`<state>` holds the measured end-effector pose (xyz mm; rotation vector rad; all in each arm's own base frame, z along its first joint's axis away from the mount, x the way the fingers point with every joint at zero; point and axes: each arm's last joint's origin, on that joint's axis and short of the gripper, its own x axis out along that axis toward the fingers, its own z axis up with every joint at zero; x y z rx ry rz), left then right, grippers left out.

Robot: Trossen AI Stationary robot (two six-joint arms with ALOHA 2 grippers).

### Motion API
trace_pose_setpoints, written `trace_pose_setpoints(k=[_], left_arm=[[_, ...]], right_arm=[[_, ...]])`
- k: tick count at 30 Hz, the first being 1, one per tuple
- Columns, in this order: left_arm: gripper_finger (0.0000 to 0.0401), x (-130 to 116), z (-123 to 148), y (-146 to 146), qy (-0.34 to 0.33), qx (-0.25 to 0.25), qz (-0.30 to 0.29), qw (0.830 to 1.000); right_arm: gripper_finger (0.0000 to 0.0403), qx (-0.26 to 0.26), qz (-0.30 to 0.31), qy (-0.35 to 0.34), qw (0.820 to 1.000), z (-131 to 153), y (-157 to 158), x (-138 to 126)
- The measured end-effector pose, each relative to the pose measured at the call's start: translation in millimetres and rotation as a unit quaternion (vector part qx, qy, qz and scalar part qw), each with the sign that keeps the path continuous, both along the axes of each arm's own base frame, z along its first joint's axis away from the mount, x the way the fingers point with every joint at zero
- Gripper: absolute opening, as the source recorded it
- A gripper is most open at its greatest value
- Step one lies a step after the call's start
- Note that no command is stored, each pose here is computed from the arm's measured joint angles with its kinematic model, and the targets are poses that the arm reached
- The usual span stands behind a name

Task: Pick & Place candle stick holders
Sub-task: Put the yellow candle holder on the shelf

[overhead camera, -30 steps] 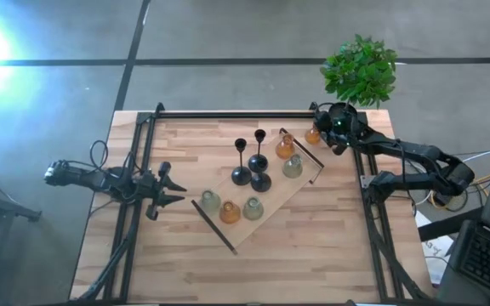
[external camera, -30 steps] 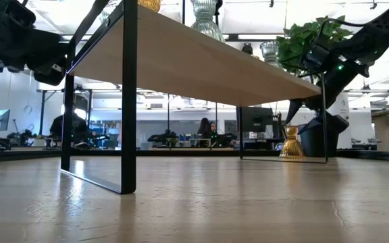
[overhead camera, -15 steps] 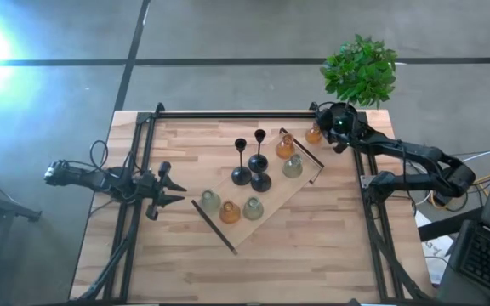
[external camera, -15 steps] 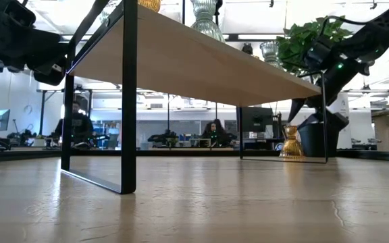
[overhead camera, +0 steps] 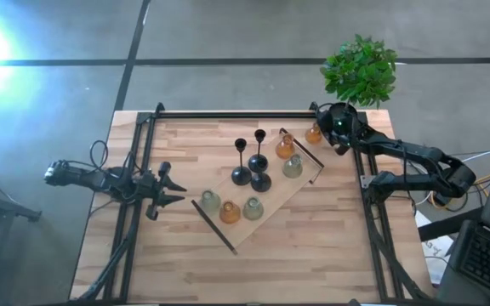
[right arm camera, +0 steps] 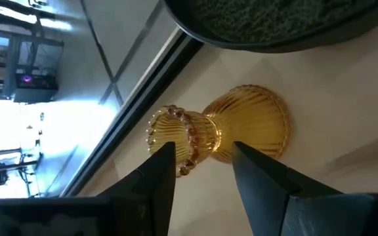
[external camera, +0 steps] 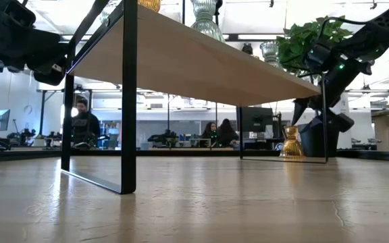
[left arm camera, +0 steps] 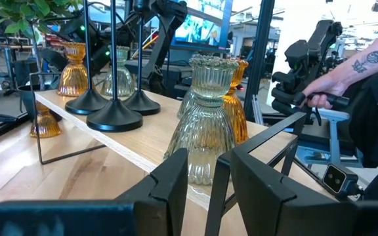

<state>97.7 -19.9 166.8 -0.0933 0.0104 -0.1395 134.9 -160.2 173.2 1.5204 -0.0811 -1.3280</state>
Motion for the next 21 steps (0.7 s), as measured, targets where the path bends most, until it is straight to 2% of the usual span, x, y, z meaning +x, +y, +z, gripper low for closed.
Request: trace_pose_setpoints(k=[9, 21], left_arm=[[0.012, 0.0, 0.0, 0.0, 0.0, 0.0, 0.0, 1.0], [0.012, 0.0, 0.0, 0.0, 0.0, 0.0, 0.0, 1.0]], right_arm=[[0.0146, 0.014, -0.001, 0.011, 1.0, -2.1, 1.7, -1.4], [0.0176, 0.031, 0.002, 0.025, 0.999, -3.8, 3.9, -2.9]])
